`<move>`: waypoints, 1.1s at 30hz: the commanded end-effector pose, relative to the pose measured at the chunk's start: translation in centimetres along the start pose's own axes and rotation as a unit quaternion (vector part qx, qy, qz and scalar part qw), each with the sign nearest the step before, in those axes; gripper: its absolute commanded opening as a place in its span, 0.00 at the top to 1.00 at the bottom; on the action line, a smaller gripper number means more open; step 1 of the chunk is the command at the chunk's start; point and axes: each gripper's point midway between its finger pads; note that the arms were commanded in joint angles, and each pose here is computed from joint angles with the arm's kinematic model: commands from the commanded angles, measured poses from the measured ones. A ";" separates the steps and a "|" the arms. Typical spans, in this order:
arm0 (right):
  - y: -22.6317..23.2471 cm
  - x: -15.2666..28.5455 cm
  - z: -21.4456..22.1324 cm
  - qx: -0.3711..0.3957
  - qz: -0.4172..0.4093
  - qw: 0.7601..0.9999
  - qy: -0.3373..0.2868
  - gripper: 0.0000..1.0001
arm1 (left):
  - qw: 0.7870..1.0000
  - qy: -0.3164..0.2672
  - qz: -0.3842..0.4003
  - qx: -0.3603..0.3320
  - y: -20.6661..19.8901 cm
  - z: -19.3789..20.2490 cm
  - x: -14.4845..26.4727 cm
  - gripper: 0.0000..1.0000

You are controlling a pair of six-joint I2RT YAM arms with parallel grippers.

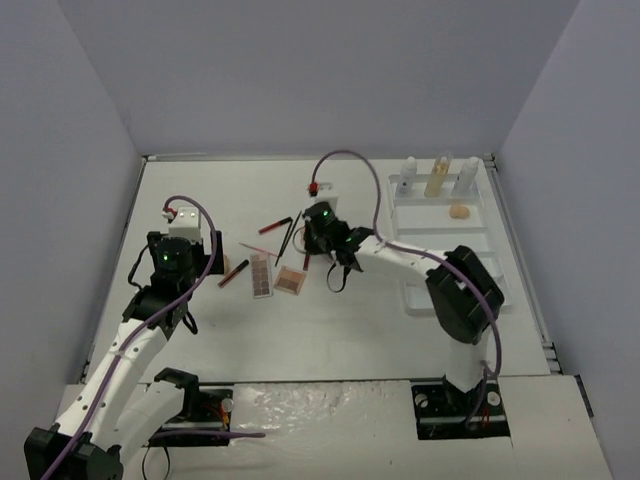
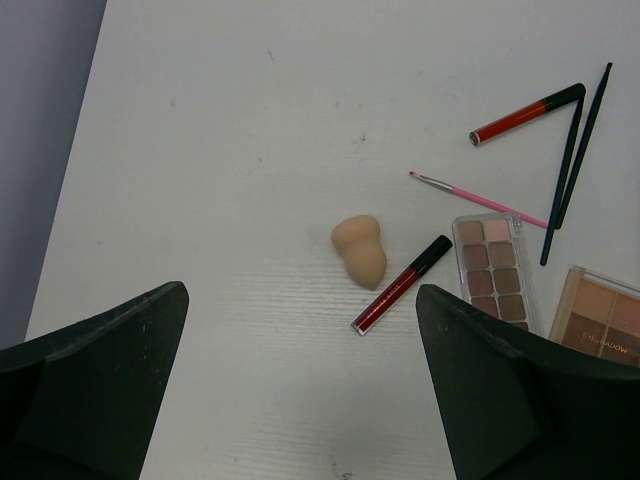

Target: Organize the makeup

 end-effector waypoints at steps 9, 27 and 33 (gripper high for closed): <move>-29.0 8.7 -6.6 -0.189 0.206 0.953 -0.117 1.00 | 0.999 -0.025 0.008 0.029 -0.9 -2.3 0.3 0.03; -40.4 3.8 -5.5 -0.279 0.259 0.916 -0.130 0.82 | 0.998 0.023 0.007 0.063 -1.8 -0.9 -0.4 0.03; -39.8 4.5 -6.3 -0.267 0.250 0.922 -0.125 0.58 | 0.991 0.058 -0.005 0.118 -2.6 -0.2 -1.5 0.03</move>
Point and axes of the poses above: each gripper's point midway between its finger pads, its own x axis back along the fingers, its own y axis along the line the jaws close on, z = x × y, and after that the axes turned 7 degrees about x, right-handed
